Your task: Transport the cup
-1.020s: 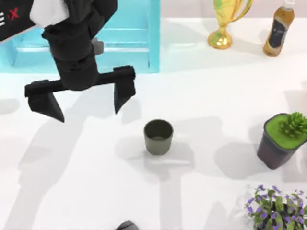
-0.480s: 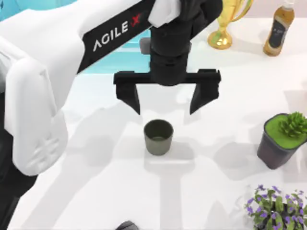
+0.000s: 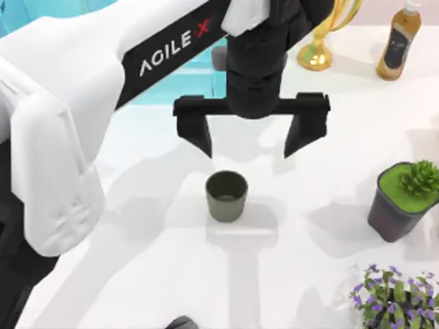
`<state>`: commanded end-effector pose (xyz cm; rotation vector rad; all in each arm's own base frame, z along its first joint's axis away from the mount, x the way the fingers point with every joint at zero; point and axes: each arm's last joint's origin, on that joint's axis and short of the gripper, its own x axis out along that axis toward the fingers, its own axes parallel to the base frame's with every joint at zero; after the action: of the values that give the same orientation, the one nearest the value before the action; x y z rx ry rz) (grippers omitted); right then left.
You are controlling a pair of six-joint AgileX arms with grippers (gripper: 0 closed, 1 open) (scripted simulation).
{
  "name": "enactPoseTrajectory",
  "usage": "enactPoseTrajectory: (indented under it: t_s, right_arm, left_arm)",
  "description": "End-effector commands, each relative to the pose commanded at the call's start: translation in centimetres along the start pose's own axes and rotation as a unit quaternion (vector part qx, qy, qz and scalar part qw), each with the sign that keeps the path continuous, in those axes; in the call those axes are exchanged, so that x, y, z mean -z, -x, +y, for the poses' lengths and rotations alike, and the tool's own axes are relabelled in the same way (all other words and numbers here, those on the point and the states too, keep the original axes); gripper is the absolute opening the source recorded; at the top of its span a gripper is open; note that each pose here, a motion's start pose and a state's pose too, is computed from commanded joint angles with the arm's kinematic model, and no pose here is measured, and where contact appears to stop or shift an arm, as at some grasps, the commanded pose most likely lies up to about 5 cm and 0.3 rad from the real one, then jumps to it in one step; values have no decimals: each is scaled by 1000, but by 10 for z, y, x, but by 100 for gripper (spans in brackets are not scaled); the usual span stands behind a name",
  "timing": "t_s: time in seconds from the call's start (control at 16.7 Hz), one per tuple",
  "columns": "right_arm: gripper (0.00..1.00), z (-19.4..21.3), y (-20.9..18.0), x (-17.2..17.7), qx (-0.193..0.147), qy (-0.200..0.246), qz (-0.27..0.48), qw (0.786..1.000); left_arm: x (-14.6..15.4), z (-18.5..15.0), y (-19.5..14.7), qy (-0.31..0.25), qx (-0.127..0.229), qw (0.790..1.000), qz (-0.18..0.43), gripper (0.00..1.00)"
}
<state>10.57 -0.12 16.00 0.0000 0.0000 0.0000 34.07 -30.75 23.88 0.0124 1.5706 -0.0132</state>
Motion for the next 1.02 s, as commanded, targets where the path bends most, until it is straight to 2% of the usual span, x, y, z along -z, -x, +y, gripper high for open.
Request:
enactPoseTrajectory:
  t_s: [0.24,0.72,1.02]
  right_arm:
    - [100,0,0,0,0,0,0,1000]
    - [100,0,0,0,0,0,0,1000]
    - [100,0,0,0,0,0,0,1000]
  left_arm:
    - [-1,-2,-17,-2,-1,1000,0,100]
    - [0,-2,-95,-2,-1,1000,0,100]
    - [1,-1,-101,-2,-1,1000,0,100]
